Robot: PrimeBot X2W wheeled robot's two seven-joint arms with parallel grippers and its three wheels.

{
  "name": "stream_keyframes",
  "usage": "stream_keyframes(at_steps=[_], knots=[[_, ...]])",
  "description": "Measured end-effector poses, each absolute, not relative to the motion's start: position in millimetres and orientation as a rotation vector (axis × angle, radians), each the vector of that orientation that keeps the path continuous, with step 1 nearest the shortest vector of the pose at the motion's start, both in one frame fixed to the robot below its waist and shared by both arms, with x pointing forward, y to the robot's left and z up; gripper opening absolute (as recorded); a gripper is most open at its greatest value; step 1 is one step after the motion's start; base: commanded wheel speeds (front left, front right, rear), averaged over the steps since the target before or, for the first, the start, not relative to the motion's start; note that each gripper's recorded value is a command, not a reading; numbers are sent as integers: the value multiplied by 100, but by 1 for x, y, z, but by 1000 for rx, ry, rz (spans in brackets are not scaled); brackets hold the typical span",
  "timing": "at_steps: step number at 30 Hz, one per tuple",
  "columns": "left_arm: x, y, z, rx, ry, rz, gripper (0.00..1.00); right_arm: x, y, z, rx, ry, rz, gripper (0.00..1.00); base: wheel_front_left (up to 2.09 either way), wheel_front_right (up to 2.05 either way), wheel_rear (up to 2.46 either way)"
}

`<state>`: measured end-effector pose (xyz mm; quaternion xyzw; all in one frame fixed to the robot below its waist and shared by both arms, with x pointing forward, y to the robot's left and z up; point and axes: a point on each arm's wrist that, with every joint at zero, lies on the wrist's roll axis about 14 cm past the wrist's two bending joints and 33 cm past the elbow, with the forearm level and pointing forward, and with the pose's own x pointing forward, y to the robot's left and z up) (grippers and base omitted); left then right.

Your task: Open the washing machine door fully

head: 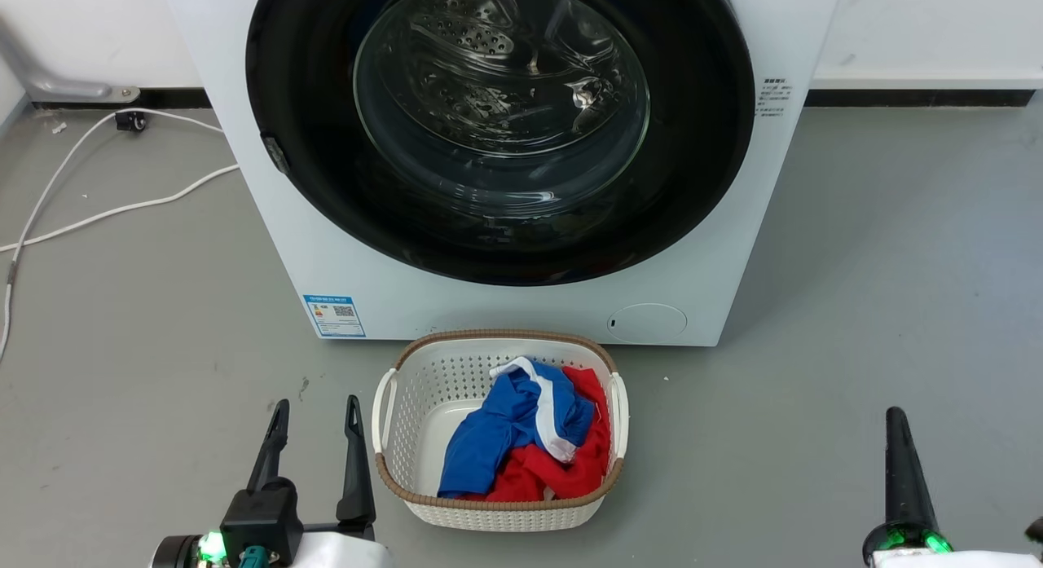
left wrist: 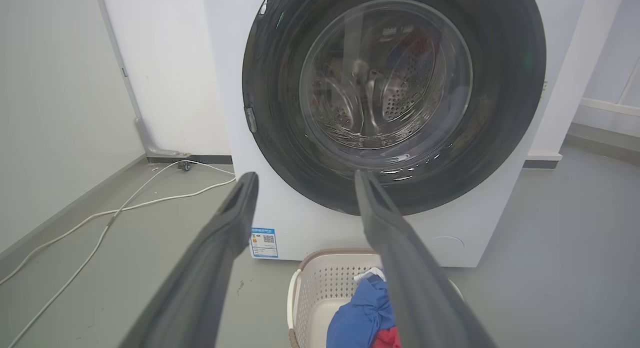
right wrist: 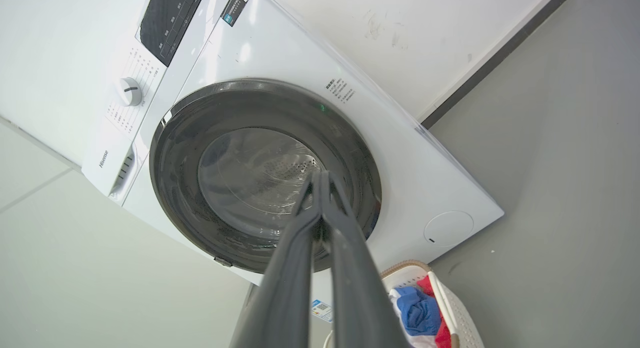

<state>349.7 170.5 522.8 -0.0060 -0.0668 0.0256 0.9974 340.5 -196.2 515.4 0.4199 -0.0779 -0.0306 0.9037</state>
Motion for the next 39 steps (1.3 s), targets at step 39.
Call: stream_keyframes(at_steps=[39], knots=[[352,169,518,-10,-120,44,100,343,-208,519,1611,-100,-23,0,0,0,0]])
